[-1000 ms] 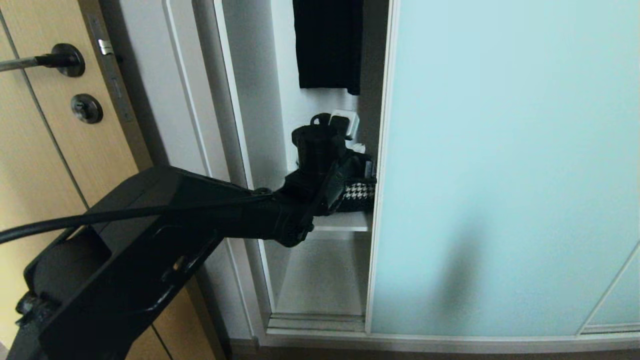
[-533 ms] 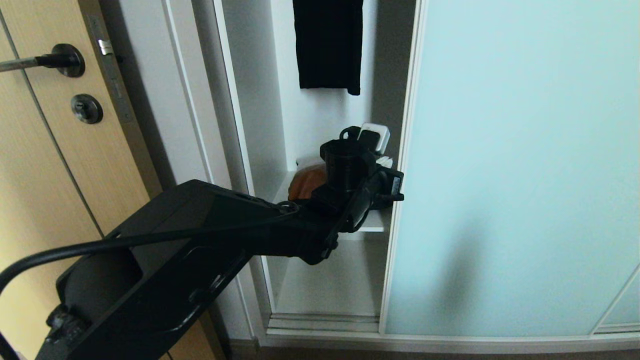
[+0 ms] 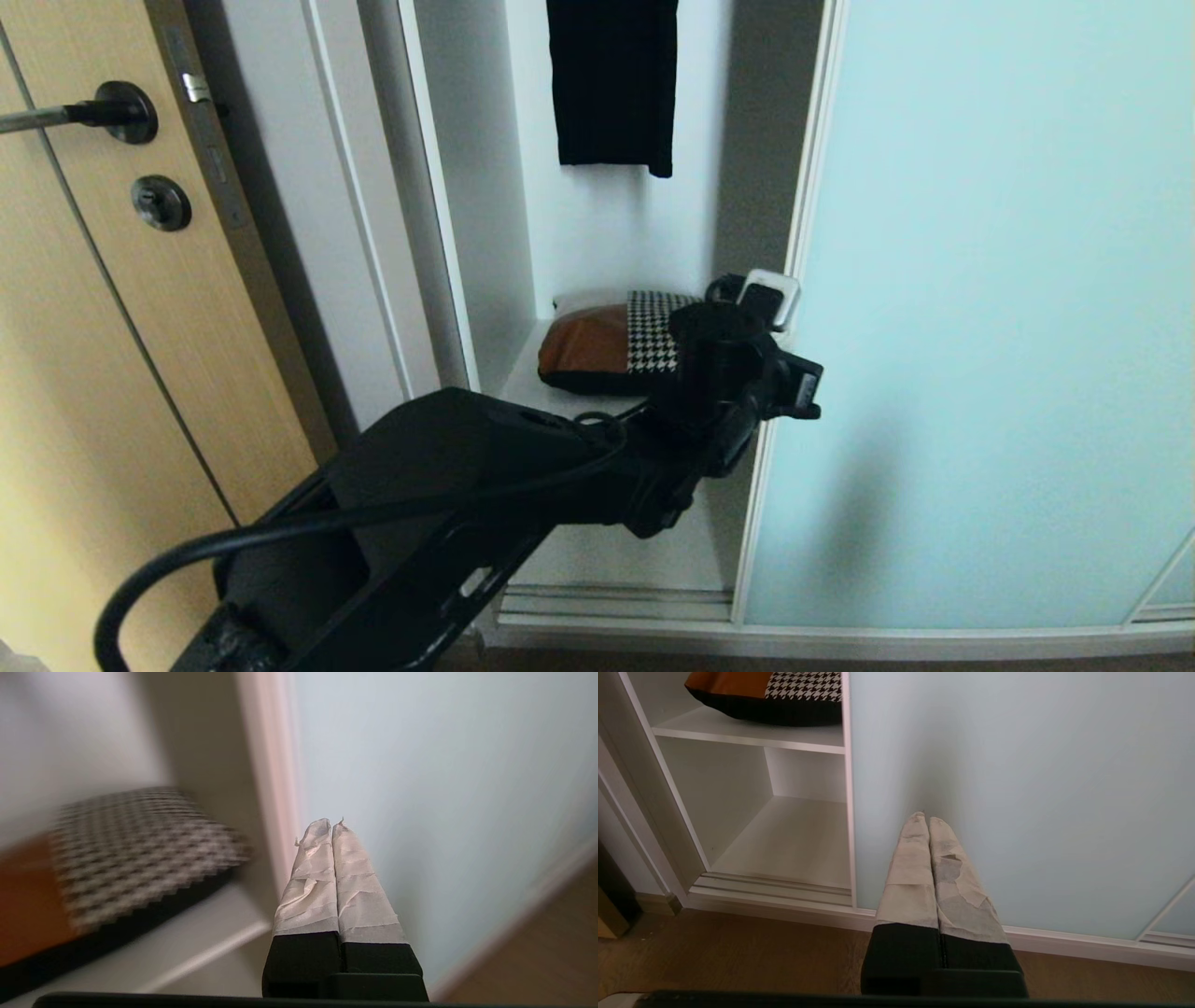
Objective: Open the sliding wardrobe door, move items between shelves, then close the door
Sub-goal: Open the door
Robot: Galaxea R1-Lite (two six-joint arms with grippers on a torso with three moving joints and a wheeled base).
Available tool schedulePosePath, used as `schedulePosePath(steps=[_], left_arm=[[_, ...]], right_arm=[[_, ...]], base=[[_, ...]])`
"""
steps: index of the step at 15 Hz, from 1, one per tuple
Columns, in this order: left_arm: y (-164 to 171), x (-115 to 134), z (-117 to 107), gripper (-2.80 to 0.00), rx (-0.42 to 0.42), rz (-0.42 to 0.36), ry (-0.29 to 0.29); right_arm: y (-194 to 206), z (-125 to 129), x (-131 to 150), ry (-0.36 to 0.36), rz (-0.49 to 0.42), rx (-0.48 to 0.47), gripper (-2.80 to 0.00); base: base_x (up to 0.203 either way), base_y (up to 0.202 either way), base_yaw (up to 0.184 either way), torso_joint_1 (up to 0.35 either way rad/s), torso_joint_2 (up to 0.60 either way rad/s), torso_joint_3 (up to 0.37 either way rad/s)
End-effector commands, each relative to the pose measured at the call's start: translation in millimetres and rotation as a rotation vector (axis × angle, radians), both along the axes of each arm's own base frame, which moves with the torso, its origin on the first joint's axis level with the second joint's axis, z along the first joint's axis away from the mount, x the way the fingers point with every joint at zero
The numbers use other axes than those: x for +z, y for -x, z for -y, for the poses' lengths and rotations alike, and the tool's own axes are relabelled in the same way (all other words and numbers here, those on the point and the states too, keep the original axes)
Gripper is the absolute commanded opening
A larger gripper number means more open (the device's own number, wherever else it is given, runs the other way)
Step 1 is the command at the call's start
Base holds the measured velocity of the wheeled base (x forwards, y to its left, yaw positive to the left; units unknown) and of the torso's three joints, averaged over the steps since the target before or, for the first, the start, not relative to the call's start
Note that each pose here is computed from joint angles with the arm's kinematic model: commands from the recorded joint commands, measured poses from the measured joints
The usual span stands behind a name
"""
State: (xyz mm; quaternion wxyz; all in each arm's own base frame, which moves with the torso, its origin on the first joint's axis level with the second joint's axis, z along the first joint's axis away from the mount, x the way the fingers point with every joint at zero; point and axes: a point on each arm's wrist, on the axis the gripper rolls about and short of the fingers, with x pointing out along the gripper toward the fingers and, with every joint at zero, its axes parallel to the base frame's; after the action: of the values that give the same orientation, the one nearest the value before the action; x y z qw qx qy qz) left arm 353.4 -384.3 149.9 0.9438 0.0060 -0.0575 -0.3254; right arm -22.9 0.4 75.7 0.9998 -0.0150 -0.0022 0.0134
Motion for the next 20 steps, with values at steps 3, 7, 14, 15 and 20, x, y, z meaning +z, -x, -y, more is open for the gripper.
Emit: schedulePosePath(steps=[3, 7, 14, 15, 20], left_arm=[[12.1, -9.1, 20.3, -2.8, -0.04, 0.004, 0.007], [23.0, 52.2, -0.1, -2.8, -0.003, 0.07, 0.094], [25.0, 170.2, -156.7, -2.8, 0.322, 0.199, 0.196], [31.7, 179.8, -184.4, -2.8, 0.383, 0.209, 0.194], [94.0, 194.0, -320.8, -2.8, 0.736, 0.239, 0.152]], right_arm=[[0.0, 0.0, -0.4, 0.0, 0.001, 0.001, -2.8], [0.0, 0.0, -0.4, -0.001, 0.001, 0.001, -2.8], [0.1, 0.0, 0.1, 0.001, 0.003, 0.001, -2.8], [0.1, 0.0, 0.0, 0.001, 0.002, 0.001, -2.8], [0.1, 0.0, 0.0, 0.001, 0.002, 0.001, -2.8]], base=[[0.0, 0.0, 0.0, 0.0, 0.0, 0.0], [0.0, 0.0, 0.0, 0.0, 0.0, 0.0], [0.0, 0.0, 0.0, 0.0, 0.0, 0.0], [0.0, 0.0, 0.0, 0.0, 0.0, 0.0], [0.0, 0.0, 0.0, 0.0, 0.0, 0.0]])
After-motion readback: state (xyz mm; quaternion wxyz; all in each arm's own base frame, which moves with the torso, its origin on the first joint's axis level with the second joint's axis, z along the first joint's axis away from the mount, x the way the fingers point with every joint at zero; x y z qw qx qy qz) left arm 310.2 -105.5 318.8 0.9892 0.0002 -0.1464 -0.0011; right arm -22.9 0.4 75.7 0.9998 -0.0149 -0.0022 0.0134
